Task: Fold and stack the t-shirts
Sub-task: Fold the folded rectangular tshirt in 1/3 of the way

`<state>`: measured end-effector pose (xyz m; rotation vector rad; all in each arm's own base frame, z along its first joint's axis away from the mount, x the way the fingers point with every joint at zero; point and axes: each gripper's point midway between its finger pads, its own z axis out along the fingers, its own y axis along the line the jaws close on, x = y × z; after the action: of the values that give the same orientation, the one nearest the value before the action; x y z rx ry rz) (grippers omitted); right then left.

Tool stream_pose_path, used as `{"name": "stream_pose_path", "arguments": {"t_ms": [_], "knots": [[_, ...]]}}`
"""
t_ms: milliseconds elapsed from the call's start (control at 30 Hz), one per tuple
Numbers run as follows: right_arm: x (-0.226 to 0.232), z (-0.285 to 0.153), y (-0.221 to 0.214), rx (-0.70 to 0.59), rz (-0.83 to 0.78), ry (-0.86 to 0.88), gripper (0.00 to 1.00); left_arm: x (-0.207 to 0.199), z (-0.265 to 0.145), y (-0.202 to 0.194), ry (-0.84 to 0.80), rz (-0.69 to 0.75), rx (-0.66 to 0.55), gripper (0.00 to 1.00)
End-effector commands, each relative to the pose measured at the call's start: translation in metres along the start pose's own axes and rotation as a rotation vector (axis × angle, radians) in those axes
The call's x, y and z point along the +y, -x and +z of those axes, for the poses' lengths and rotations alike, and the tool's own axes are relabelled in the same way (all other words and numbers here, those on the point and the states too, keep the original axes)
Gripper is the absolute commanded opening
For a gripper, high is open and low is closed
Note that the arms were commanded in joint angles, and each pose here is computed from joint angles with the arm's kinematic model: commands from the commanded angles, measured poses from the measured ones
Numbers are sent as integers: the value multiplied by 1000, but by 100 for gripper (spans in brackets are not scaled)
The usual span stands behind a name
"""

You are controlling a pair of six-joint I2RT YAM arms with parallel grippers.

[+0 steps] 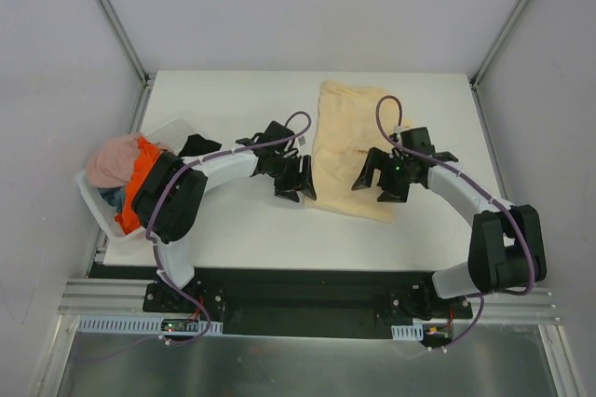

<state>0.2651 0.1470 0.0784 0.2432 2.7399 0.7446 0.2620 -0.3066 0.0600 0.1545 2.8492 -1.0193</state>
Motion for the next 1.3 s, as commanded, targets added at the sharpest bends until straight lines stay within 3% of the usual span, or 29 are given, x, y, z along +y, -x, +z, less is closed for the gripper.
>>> {"name": "stream_pose_path", "arguments": {"t_ms": [0,167,233,400,700,833,867,933,967,1067,1100,1233,1267], "knots": [[28,21,18,-3,-61,91,97,8,14,8,20,-12,-20,49],[11,39,2,57,-18,41,96,23,24,-2,102,5,-24,28],[5,44,-10,84,-7,37,96,28,28,-6,122,9,-15,26],[-5,42,-31,110,-5,18,96,42,37,-26,168,-14,32,0],[-28,11,-98,196,4,-34,97,56,16,-117,207,-45,160,0],[-31,-17,-114,164,2,-58,96,54,-1,-158,194,-68,217,0],[-25,-33,-106,104,-19,-58,96,50,-7,-158,178,-67,199,24],[-30,-51,-83,-23,-62,-137,96,43,-13,-153,164,-45,169,42],[-29,-61,-72,-84,-90,-152,96,29,-18,-139,137,-14,127,62],[-27,-83,-32,-219,-105,-206,96,1,-28,-112,92,76,62,77],[-20,-92,-16,-255,-98,-197,96,-3,-30,-106,92,94,42,98],[-36,-100,31,-273,-2,-314,97,-12,-43,-84,108,134,-19,99],[-46,-89,38,-223,27,-358,98,-8,-46,-79,115,133,-31,99]]}}
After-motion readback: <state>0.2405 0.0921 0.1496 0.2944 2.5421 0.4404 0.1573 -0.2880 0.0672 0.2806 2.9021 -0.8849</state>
